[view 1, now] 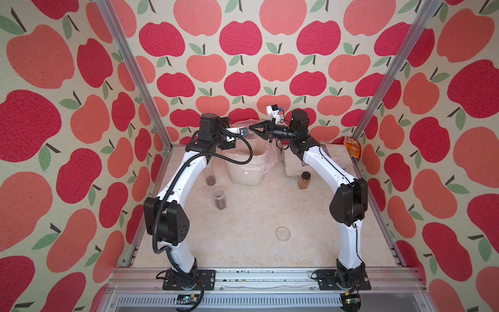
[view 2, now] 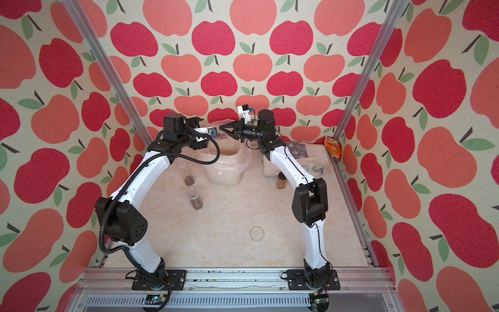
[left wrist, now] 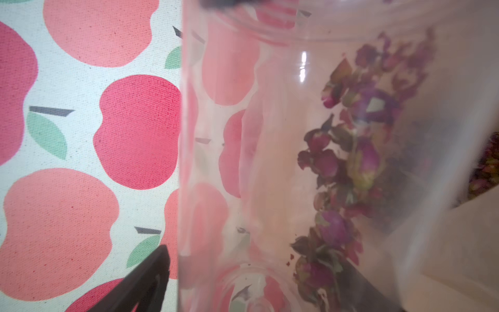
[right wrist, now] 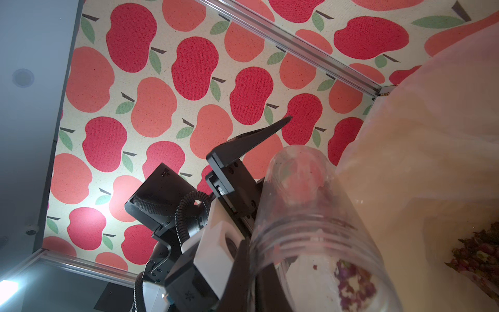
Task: Empty the moldy dried flower tea in the jars
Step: Adjust the jar.
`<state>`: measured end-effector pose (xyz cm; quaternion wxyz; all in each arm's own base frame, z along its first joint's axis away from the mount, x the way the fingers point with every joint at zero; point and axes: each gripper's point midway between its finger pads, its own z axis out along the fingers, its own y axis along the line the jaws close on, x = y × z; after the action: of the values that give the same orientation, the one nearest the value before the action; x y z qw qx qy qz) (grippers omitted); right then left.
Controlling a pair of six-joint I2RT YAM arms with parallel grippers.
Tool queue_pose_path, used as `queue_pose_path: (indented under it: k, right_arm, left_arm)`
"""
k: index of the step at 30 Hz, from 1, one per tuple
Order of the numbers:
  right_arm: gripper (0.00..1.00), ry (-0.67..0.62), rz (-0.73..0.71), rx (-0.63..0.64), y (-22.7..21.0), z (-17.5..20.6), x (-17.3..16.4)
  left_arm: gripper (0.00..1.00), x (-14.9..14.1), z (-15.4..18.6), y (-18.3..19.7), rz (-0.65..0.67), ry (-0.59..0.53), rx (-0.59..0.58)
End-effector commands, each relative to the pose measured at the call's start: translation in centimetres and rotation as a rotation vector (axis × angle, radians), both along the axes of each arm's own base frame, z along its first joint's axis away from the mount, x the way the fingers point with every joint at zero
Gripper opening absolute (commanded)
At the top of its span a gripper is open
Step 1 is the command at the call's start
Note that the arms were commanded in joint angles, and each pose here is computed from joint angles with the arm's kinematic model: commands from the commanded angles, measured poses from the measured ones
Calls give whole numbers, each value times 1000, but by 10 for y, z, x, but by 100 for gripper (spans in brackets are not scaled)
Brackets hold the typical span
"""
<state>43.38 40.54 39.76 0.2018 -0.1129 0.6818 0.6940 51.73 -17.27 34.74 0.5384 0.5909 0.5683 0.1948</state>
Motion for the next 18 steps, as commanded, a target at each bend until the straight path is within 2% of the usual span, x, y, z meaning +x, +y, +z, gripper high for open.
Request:
queue_pose_path:
  k: [1, 3, 5, 8, 10, 14, 18]
  right_arm:
    - [0, -46, -10, 41, -11, 22, -3]
    - [0, -50, -17, 46, -13, 22, -2]
    - [0, -53, -29, 56, -17, 24, 1]
    - [0, -65, -51, 85, -24, 30, 6]
    - [0, -73, -57, 103, -27, 33, 7]
    - [0, -90, -57, 126, -30, 38, 6]
    - [0, -98, -58, 148, -31, 44, 5]
  left_arm:
    - [95, -6, 17, -1, -4, -36, -43]
    - [100, -8, 21, 1, 2, -45, -58]
    - [100, -13, 30, 2, 7, -56, -92]
    - [100, -27, 47, 5, 16, -60, -193]
    - [100, -40, 63, 8, 27, -63, -301]
    - [99, -63, 107, 13, 55, -38, -642]
    - [99, -84, 148, 21, 78, 80, -1111]
